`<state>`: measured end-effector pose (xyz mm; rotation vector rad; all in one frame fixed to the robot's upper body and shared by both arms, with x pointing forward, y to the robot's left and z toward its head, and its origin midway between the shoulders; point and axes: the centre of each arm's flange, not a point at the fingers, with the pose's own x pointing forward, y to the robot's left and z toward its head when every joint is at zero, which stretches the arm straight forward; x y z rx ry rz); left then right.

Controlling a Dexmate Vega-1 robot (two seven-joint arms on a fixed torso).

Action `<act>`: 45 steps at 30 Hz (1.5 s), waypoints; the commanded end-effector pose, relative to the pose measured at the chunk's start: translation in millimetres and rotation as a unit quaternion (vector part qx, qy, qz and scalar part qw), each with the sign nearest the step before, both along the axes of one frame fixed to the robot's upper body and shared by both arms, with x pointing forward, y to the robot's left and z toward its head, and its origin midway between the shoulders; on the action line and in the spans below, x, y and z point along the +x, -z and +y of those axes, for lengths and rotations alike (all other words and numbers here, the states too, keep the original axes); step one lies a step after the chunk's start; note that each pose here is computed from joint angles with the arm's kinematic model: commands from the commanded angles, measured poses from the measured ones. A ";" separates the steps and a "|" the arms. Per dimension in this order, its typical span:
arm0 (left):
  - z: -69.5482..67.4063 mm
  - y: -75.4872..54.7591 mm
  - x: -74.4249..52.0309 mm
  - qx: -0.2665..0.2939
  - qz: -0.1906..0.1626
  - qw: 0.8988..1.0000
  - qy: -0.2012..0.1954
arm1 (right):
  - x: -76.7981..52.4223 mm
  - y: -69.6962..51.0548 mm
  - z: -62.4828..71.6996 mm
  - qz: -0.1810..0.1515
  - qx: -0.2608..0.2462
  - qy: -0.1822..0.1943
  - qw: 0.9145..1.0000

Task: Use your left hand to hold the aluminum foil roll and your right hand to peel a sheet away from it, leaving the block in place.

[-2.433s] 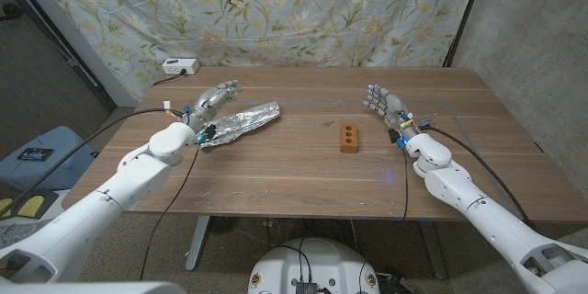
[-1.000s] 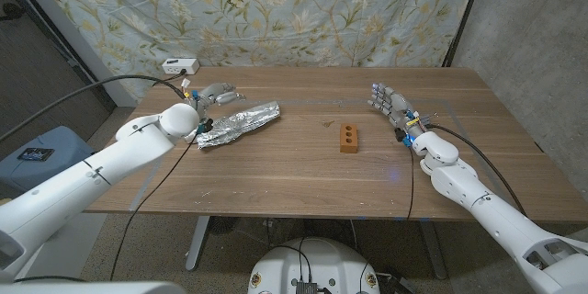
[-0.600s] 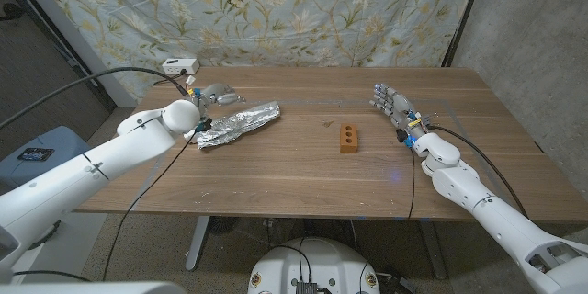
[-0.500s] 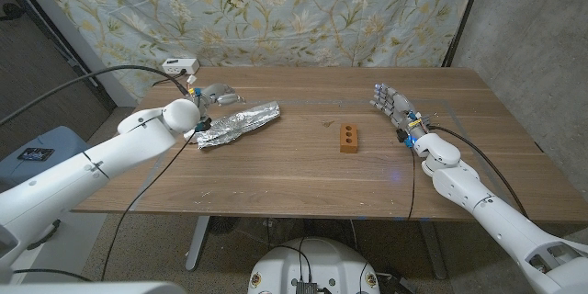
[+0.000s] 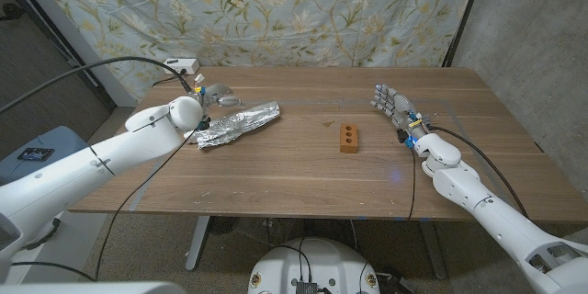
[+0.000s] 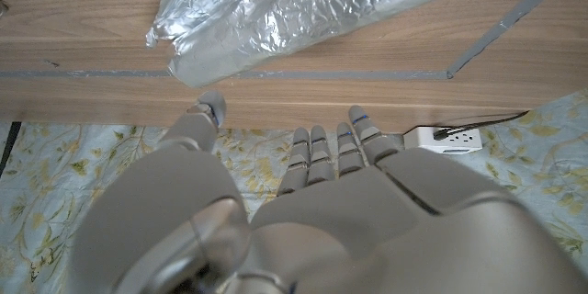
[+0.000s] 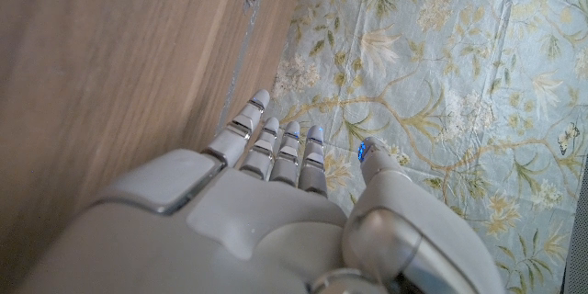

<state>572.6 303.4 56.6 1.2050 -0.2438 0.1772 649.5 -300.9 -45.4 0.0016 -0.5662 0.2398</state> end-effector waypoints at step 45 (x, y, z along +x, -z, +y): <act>-29.8 23.4 0.9 0.090 0.017 0.992 -0.081 | -3.2 2.7 -12.1 0.014 -0.005 0.004 1.000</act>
